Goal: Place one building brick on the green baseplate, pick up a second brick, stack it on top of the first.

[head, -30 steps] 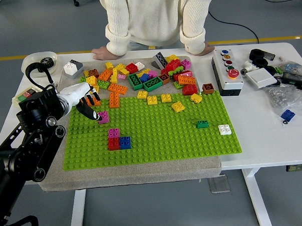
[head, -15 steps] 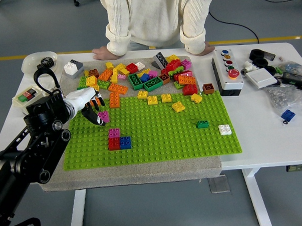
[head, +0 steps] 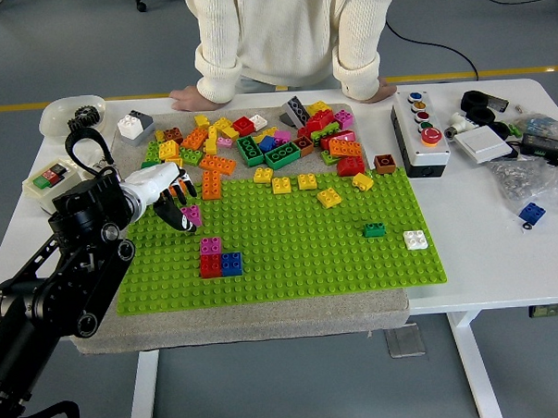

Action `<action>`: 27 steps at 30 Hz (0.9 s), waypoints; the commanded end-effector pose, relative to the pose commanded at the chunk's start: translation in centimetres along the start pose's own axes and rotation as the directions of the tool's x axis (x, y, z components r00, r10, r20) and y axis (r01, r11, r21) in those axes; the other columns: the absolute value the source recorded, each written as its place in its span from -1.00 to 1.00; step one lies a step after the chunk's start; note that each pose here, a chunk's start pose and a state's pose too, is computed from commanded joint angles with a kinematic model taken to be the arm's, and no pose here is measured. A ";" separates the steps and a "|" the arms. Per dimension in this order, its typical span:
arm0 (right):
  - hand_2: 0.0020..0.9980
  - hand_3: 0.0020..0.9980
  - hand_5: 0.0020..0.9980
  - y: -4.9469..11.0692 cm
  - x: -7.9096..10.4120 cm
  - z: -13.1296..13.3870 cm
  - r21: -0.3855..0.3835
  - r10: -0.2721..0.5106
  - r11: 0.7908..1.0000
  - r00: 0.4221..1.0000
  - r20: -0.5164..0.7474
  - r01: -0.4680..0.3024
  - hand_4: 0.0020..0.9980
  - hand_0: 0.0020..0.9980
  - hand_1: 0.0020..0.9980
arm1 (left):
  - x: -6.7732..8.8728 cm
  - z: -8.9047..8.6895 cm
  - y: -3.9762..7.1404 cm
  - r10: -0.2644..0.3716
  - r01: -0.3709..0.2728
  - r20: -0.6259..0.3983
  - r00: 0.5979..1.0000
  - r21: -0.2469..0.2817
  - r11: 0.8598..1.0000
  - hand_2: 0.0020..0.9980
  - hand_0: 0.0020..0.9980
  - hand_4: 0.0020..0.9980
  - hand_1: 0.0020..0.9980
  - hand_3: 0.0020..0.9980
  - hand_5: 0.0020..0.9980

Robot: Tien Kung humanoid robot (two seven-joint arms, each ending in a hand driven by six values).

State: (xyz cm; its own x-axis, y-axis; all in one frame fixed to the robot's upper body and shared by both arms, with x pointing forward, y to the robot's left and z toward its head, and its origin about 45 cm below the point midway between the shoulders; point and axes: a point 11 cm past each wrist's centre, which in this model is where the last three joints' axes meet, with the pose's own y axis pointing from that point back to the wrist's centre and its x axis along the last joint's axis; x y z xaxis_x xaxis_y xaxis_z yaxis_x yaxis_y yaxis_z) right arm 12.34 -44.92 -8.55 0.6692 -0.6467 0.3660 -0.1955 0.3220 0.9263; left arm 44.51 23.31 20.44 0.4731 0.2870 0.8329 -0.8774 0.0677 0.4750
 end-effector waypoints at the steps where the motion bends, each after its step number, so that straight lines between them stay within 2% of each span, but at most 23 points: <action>1: 0.42 0.18 -0.17 0.0 0.0 0.0 0.000 0.000 1.000 1.000 0.000 0.000 0.66 0.48 0.28 | 0.0 0.0 0.0 0.000 0.000 0.000 1.000 -0.001 1.000 0.06 0.14 0.90 0.04 0.13 -0.85; 27: 0.42 0.18 -0.17 0.0 0.0 0.0 0.000 0.000 1.000 1.000 0.001 0.000 0.66 0.48 0.28 | -0.7 0.1 -0.4 -0.011 0.011 -0.004 1.000 -0.008 1.000 0.03 0.13 0.87 0.02 0.09 -0.88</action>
State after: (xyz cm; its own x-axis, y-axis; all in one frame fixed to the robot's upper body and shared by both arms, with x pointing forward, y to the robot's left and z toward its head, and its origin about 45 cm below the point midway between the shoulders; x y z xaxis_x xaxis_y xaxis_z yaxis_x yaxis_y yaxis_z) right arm 12.32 -44.94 -8.55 0.6681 -0.6476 0.3664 -0.1958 0.3220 0.9263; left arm 44.51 22.95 19.72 0.4829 0.2897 0.8264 -0.8725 0.0782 0.4824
